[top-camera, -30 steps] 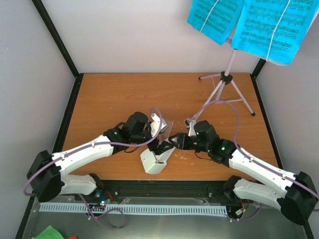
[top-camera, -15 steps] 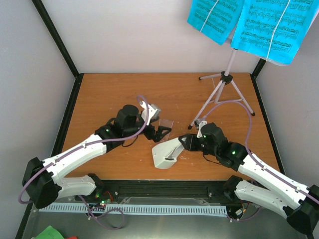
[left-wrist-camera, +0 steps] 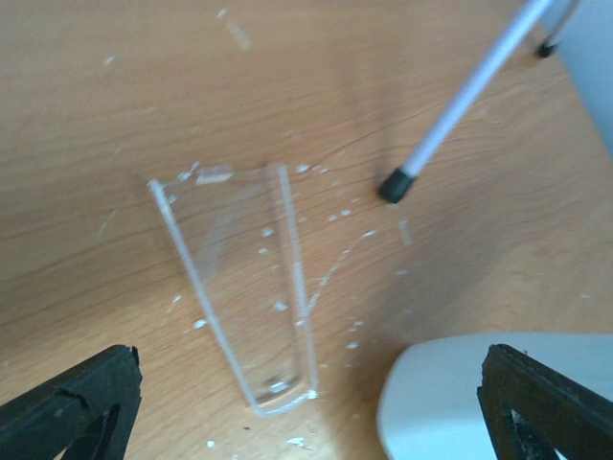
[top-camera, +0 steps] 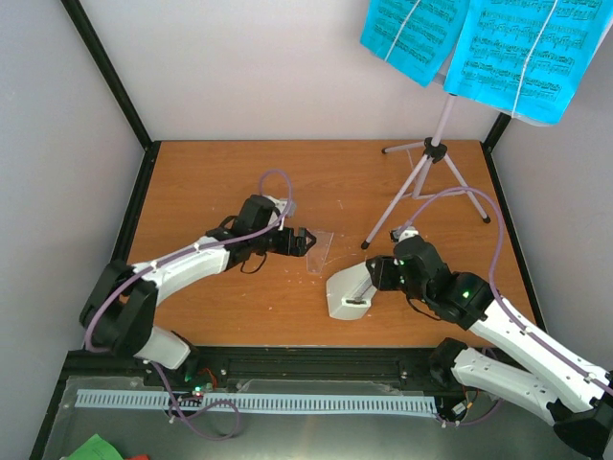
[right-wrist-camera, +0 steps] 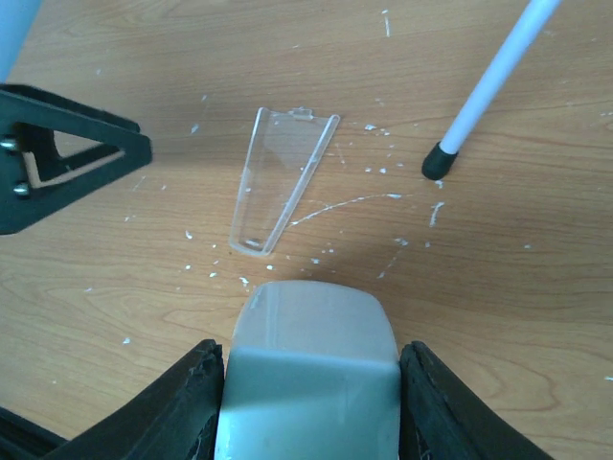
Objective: Pack up the instrument practice props
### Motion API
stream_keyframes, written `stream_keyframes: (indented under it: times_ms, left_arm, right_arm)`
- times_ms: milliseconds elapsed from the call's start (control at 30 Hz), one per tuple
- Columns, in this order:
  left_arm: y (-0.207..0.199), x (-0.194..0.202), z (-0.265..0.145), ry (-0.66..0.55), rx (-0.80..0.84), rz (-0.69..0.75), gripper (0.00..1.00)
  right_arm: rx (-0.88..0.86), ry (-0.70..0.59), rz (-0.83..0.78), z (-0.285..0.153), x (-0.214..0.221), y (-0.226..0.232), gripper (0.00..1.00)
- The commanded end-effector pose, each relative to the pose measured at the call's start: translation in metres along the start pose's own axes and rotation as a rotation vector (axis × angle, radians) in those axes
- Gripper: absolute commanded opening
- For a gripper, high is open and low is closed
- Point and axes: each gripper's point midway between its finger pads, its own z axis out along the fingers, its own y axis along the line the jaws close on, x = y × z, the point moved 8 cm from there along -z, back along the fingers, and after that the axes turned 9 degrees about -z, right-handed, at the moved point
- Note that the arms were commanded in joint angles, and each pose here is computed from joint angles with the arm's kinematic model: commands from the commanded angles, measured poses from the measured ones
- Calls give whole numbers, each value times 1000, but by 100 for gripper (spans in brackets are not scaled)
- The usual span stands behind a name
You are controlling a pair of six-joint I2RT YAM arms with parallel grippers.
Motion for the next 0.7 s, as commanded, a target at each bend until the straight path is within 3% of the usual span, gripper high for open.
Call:
stream_keyframes:
  times_ms: [0, 467, 667]
  left_arm:
    - [19, 2, 21, 26, -105, -82, 93]
    - [36, 9, 63, 104, -146, -77, 59]
    - [35, 10, 75, 120, -153, -67, 58]
  right_arm:
    - [38, -78, -18, -14, -16, 0, 30]
    - [31, -138, -14, -18, -29, 4, 30]
    - [38, -147, -21, -19, -33, 6, 30]
